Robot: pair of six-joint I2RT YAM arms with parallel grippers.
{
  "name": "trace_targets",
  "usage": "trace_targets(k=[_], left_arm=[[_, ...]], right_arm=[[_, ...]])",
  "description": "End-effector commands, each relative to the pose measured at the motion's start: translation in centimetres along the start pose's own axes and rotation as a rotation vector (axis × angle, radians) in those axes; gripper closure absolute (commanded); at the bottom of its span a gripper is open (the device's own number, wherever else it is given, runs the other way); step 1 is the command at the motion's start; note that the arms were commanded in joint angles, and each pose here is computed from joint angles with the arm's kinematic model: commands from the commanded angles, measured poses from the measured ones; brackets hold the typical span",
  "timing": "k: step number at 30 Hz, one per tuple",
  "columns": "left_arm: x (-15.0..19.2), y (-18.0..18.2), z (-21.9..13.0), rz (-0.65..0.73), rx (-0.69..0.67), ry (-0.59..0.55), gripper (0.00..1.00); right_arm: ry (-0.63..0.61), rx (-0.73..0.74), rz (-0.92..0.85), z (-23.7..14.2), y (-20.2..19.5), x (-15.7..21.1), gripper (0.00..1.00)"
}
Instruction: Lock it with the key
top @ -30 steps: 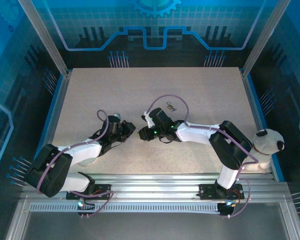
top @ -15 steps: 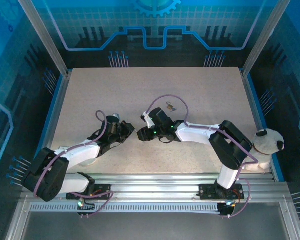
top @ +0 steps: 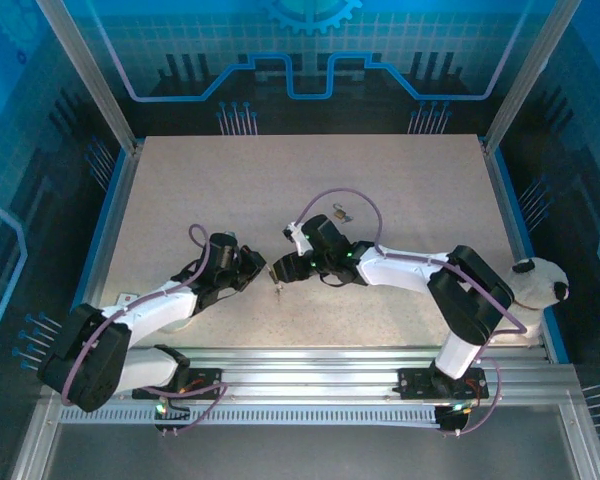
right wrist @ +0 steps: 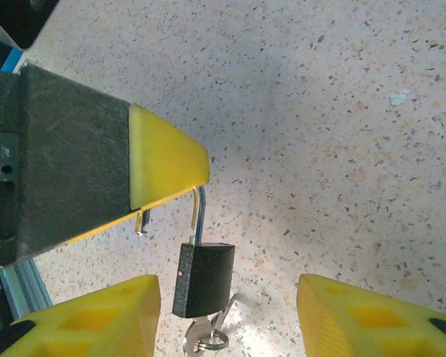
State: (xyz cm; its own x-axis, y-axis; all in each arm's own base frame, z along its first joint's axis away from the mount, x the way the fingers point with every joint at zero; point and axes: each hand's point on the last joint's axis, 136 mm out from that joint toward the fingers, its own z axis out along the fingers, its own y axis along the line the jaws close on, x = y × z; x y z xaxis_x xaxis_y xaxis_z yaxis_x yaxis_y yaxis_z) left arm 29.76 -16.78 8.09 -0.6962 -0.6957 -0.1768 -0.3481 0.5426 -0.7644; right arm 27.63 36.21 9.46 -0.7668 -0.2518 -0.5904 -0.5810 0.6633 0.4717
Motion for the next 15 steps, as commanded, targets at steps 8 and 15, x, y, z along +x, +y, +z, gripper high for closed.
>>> trace_targets(k=[8,15], left_arm=[[0.0,-2.6,-1.2,0.038,0.053,-0.003,1.00],[0.0,-2.8,-1.4,0.042,0.053,-0.008,1.00]], right_arm=[[-0.023,-0.041,-0.035,0.0,1.7,0.2,0.48],[-0.005,-0.057,-0.042,0.6,2.5,0.9,0.49]])
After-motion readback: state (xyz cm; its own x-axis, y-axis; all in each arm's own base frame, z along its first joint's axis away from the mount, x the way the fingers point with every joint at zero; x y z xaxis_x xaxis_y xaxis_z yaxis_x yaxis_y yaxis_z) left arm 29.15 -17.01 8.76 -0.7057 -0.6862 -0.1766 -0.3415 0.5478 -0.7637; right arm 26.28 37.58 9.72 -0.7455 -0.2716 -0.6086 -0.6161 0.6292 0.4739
